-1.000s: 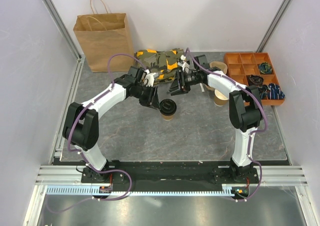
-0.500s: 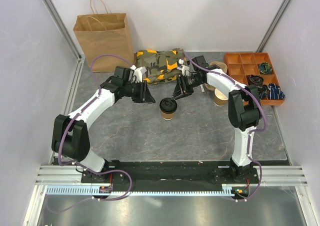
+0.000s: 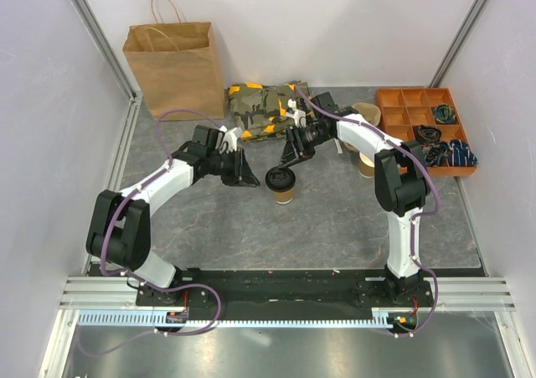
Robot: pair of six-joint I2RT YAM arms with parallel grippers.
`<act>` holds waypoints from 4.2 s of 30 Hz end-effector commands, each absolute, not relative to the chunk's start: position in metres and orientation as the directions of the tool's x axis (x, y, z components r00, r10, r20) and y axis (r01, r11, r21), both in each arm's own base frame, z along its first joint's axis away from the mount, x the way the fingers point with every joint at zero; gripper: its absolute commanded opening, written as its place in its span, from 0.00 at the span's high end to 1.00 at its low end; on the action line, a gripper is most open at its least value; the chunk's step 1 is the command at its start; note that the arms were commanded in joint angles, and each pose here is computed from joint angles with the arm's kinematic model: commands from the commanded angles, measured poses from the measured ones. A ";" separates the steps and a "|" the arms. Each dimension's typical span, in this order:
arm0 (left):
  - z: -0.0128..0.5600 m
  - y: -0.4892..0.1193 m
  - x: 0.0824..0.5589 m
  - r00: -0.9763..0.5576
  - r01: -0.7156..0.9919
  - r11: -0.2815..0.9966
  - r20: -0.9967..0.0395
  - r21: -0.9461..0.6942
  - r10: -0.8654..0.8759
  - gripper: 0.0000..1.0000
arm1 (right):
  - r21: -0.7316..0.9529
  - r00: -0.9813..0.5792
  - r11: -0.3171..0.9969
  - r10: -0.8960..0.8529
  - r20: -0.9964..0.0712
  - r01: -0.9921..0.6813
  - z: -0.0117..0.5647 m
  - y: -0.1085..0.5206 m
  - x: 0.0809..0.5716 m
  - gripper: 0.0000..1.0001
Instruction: Pack the takeout coffee
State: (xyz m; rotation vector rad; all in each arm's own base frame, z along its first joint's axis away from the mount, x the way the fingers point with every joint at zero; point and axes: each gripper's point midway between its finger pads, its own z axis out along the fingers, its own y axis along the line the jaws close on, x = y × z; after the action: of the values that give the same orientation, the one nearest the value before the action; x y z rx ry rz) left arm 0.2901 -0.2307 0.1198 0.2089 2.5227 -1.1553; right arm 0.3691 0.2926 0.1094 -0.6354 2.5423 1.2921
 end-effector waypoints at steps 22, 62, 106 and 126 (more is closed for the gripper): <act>0.144 -0.253 0.298 -0.800 0.457 0.776 -0.582 -0.434 0.146 0.73 | 0.631 -0.837 0.558 -0.270 -0.476 -0.539 0.173 0.258 0.342 0.68; 0.150 -0.278 0.303 -0.729 0.568 0.785 -0.594 -0.248 0.341 0.83 | 0.607 -0.873 0.631 -0.297 -0.386 -0.483 0.097 0.266 0.320 0.87; 0.024 -0.252 0.272 -0.853 0.487 0.842 -0.336 -0.232 0.400 0.94 | 0.596 -0.889 0.661 -0.319 -0.328 -0.456 0.056 0.258 0.310 0.90; 0.160 -0.274 0.312 -0.736 0.554 0.749 -0.634 -0.364 0.236 0.90 | 0.684 -0.872 0.541 -0.296 -0.390 -0.490 0.102 0.279 0.311 0.89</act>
State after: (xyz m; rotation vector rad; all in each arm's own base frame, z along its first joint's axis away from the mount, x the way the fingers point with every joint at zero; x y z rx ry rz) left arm 0.3033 -0.2730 0.1136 0.6284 2.5048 -0.5984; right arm 0.3147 0.2791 0.1092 -0.6470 2.5234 1.2536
